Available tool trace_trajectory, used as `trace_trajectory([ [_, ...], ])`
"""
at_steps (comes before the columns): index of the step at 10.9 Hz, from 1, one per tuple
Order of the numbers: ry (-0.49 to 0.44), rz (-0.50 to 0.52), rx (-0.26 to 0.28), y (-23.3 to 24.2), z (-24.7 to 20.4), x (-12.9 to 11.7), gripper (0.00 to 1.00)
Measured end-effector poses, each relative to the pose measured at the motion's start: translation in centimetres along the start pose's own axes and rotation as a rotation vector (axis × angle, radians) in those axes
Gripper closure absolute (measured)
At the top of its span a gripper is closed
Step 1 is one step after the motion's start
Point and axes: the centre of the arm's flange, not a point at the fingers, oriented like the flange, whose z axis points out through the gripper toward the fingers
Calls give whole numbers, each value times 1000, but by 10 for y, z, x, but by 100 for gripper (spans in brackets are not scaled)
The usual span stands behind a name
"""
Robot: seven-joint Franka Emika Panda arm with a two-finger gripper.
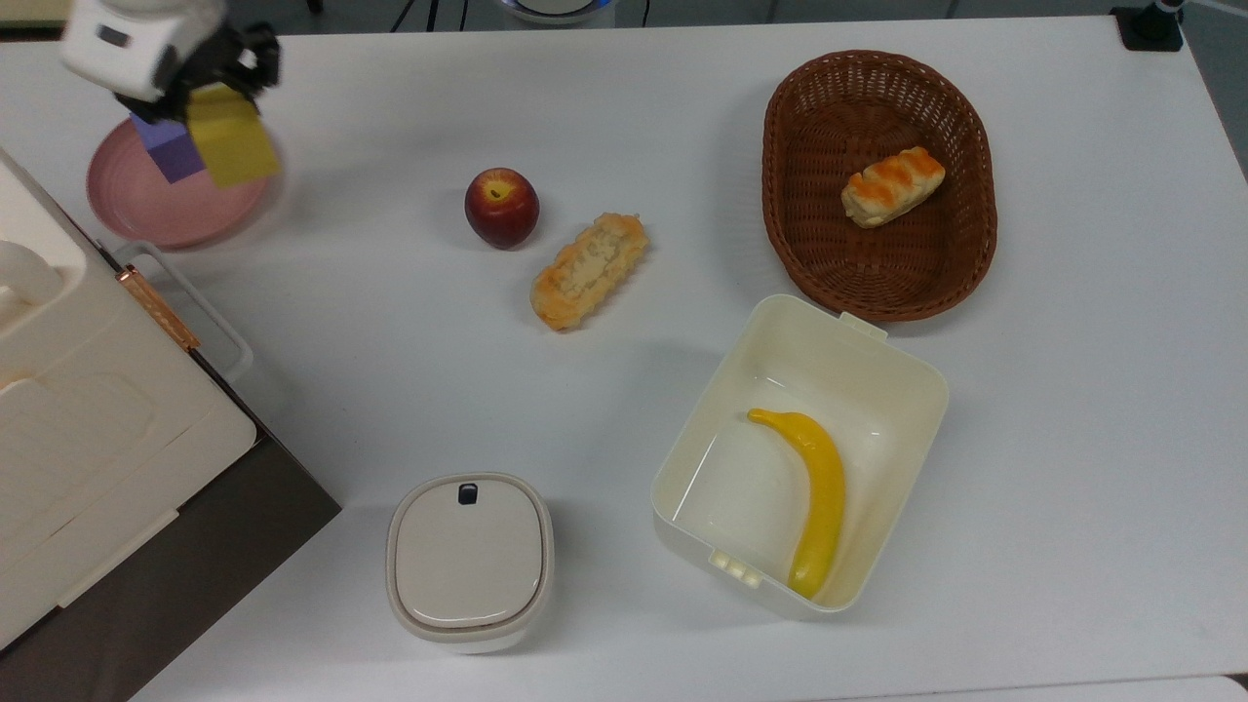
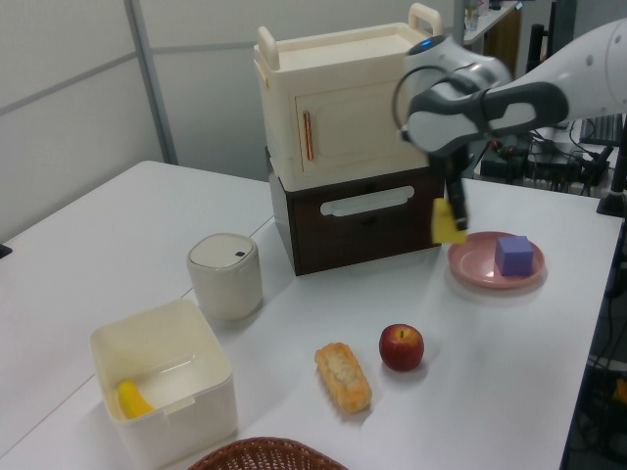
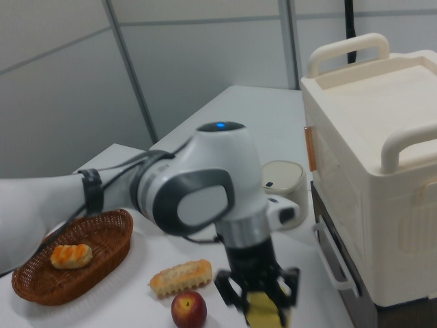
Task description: Put the yellow cube on the table
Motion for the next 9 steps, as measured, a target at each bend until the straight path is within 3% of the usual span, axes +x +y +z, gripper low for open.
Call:
trace_trajectory([
  [3,73,95,28,-50,-24,55,38],
  [4,78,123,26,-61,-29,65,33],
  [6,77,167,26,-73,-31,76,19],
  [7,76,165,26,-75,-30,78,1],
  [9,107,195,14,-80,-47,86,0],
])
